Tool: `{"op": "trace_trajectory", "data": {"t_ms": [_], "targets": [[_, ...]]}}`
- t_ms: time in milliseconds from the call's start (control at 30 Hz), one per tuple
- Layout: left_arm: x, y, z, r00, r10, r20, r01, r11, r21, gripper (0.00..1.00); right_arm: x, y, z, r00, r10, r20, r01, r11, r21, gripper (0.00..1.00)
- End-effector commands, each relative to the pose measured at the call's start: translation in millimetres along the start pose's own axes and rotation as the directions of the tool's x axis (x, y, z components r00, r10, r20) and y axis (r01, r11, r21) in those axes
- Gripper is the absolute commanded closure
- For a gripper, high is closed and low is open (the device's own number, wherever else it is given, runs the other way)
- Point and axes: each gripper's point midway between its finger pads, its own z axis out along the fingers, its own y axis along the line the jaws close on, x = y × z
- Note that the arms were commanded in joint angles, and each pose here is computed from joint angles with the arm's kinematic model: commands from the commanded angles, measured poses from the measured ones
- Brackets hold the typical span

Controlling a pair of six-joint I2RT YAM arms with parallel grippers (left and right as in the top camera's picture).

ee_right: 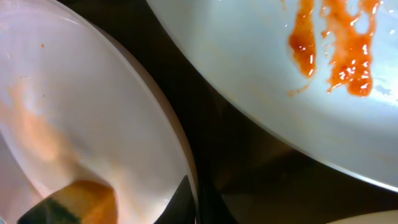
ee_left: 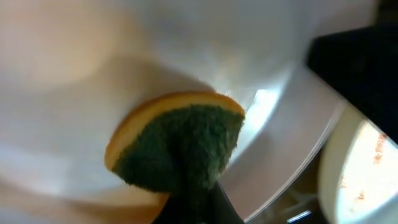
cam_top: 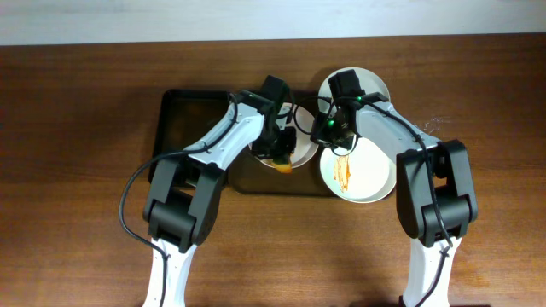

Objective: Clean dirty plates on tray and stack at the side
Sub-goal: 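Scrub the plate again with the sponge in the left gripper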

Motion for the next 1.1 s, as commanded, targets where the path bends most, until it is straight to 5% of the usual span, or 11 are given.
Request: {"op": "trace_trajectory", "data": {"t_ms": [0, 267, 567, 833, 1067], "targets": [[-20.1, -4.1, -10.8, 0.997, 0.020, 0.074, -0.025, 0.998, 0.057, 1.00, 2.2, -6.3, 2.9, 1.000, 0.015, -0.013, -0.015, 1.000, 0.016, 0.96], [-60.5, 80.2, -23.8, 0.940, -0.079, 0.333, 0.204, 0.910, -0.361, 1.00, 2.1, -6.3, 2.9, 1.000, 0.015, -0.012, -0.015, 1.000, 0.015, 0.96], [0.1, 51.5, -2.8, 0.961, -0.208, 0.180, 0.263, 0.886, -0.382, 1.00, 2.0, -6.2, 2.9, 1.000, 0.015, -0.012, -0.015, 1.000, 0.015, 0.96], [5.8, 53.8, 7.2, 0.834, -0.358, 0.419, 0.525, 0.749, -0.404, 1.00, 2.4, -5.9, 2.9, 1.000, 0.015, -0.014, -0.015, 1.000, 0.014, 0.96], [-47.2, 79.5, -16.2, 0.695, -0.282, 0.661, 0.610, 0.718, -0.334, 1.00, 3.8, -7.0, 2.8, 1.000, -0.001, -0.020, 0.002, 1.000, 0.017, 0.96]]}}
